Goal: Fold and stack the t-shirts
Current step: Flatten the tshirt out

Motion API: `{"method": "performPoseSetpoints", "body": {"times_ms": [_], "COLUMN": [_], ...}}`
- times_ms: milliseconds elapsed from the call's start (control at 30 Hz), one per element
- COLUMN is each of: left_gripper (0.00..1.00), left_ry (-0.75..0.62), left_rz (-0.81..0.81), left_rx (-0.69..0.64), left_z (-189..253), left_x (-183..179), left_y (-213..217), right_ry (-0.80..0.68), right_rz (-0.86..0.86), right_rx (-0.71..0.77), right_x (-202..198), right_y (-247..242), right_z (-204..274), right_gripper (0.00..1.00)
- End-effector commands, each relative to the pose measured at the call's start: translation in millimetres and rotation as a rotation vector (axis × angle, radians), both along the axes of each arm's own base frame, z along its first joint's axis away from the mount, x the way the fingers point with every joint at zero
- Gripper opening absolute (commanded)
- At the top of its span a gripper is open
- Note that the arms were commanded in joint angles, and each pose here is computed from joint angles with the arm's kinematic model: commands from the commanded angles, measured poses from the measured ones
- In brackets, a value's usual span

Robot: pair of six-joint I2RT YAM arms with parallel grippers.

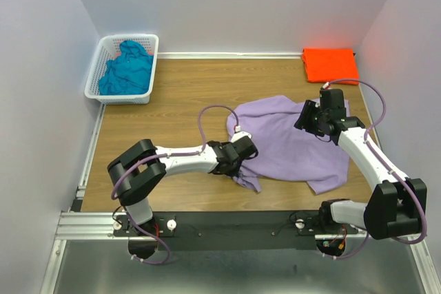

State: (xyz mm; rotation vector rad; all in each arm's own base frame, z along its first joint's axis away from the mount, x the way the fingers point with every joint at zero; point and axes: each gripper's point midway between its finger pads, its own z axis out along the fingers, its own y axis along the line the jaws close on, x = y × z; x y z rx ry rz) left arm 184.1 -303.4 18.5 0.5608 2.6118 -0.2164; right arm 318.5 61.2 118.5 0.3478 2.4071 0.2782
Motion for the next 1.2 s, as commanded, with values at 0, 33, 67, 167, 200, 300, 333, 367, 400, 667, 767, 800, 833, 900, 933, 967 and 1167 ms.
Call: {"method": "performPoseSetpoints", "body": {"times_ms": [0,33,67,167,200,300,333,367,400,667,767,800,833,900,933,967,1167], "left_gripper": [0.0,0.0,0.0,0.0,0.0,0.0,0.0,0.0,0.0,0.0,0.0,0.0,0.0,0.0,0.0,0.0,0.0], "left_ry": [-0.006,-0.017,-0.033,-0.087,-0.111,-0.143,-0.141,-0.145,-0.161,-0.195,-0.219,-0.23,-0.237,-0.245,-0.247,-0.251,-0.263], "left_rz": [0.132,0.159,0.167,0.232,0.247,0.292,0.314,0.309,0.313,0.392,0.443,0.455,0.482,0.491,0.501,0.504,0.476], "left_rx": [0.225,0.23,0.237,0.205,0.181,0.16,0.144,0.135,0.105,0.043,0.027,0.02,0.012,0.01,0.007,0.002,-0.108], "left_z": [-14.0,-8.3,-1.3,26.9,39.0,55.9,58.7,60.7,67.0,87.4,97.3,101.3,103.8,107.3,107.8,109.3,114.0], "left_x": [18.0,27.4,35.9,65.3,73.2,89.5,94.3,96.7,100.0,121.5,131.2,133.0,137.7,140.7,142.7,143.3,146.6], "left_y": [78.2,86.8,93.9,114.6,118.2,137.2,143.6,146.2,145.6,177.2,197.6,202.9,213.0,221.3,225.6,226.8,212.8], "right_ry": [0.056,0.071,0.102,0.154,0.188,0.25,0.258,0.271,0.266,0.325,0.323,0.318,0.309,0.275,0.259,0.245,0.126], "right_rz": [-0.038,-0.046,-0.051,-0.078,-0.096,-0.121,-0.129,-0.137,-0.141,-0.244,-0.303,-0.314,-0.328,-0.336,-0.353,-0.356,-0.33], "right_rx": [-0.032,-0.031,-0.031,-0.024,-0.019,-0.012,-0.016,-0.02,-0.022,-0.038,-0.032,-0.039,-0.06,-0.072,-0.072,-0.07,-0.115], "right_x": [-11.8,-14.2,-18.3,-25.5,-29.3,-33.4,-32.7,-32.7,-28.5,-0.1,28.6,37.7,49.6,83.1,93.5,102.7,136.3], "right_y": [-9.1,-9.8,-10.1,-10.6,-11.1,-11.9,-13.2,-14.3,-15.1,-35.6,-43.8,-46.4,-52.2,-57.2,-63.1,-63.4,-81.2], "right_z": [-11.3,-15.1,-24.6,-39.4,-49.6,-67.0,-70.7,-75.7,-77.3,-117.6,-129.8,-131.1,-131.9,-128.9,-126.0,-122.7,-68.6], "right_gripper": [0.61,0.61,0.61,0.61,0.61,0.61,0.61,0.61,0.61,0.6,0.6,0.6,0.61,0.61,0.61,0.61,0.64]}}
